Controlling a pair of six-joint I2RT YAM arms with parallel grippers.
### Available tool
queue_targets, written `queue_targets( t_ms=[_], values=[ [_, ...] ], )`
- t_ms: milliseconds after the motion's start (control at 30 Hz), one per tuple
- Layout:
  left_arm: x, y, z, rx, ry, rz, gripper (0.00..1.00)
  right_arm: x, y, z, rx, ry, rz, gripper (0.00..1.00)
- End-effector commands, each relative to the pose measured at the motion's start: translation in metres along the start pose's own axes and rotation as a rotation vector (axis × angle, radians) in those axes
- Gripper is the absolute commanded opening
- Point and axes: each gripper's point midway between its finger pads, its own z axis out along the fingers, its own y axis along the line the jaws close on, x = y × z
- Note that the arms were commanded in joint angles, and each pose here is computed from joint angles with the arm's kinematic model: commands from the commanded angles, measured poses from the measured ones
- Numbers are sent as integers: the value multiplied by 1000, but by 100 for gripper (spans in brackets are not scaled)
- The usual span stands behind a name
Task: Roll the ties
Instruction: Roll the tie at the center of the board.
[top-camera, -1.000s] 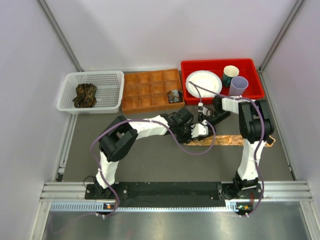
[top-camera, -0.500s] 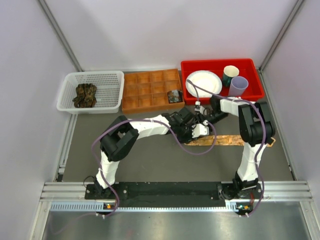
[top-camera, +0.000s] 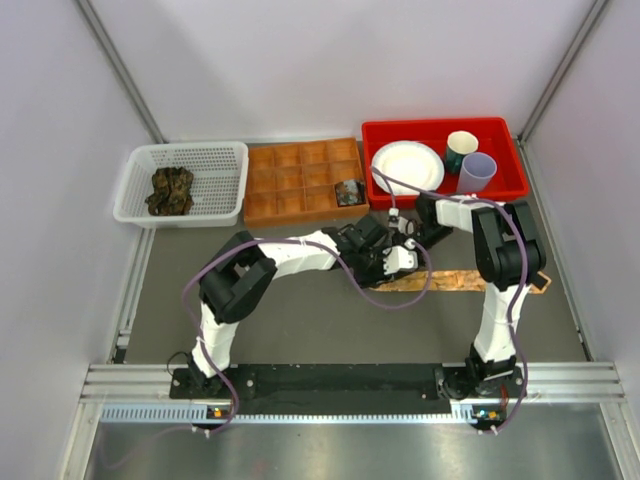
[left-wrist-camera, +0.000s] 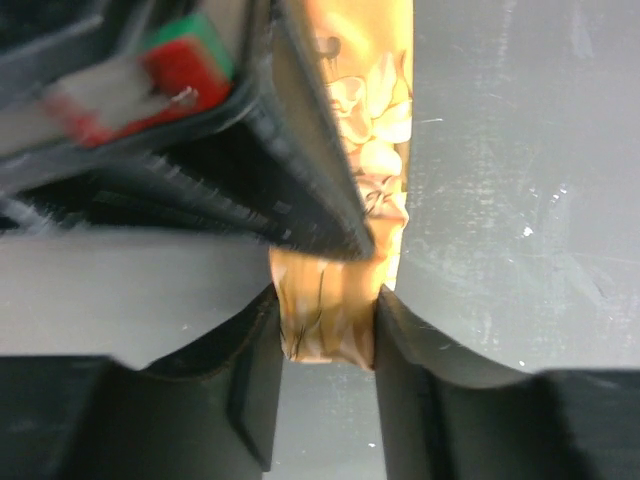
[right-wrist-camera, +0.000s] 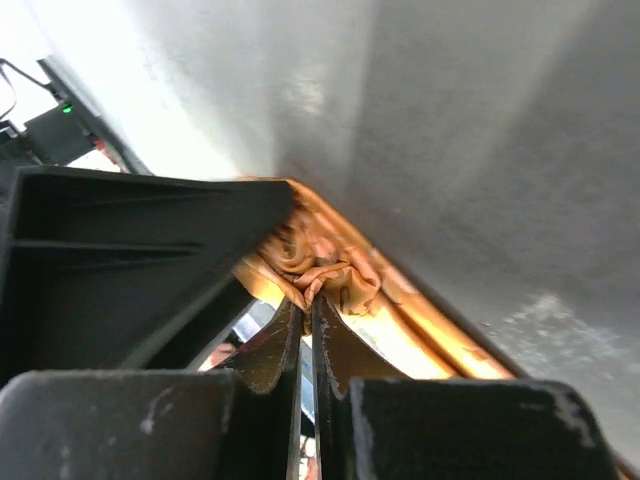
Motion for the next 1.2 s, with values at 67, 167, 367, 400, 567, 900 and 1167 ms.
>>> queue_targets(
  t_ms=[67,167,367,400,567,900,1167],
  values=[
    [37,-16,-2,60,-12,-181,72,-8,-56,7,244,-4,-25,0],
    [2,5,-32,4,-214,-193,90,-7,-61,7,265,0,-27,0],
    [-57,19,-111,-185,-623,-74,99,-3,-68,7,299,35,-59,0],
    [-55,11,-115,-221,-712,-17,99,-2,-67,8,303,47,-66,0],
    [-59,-7,-114,-72,-819,-136,99,0,-65,17,297,101,-104,0],
    [-36,5,-55,-104,-843,-86,95,-7,-65,26,244,168,-123,0],
    [-31,9,-19,-81,-835,-53,88,-3,-66,27,236,195,-125,0]
  ],
)
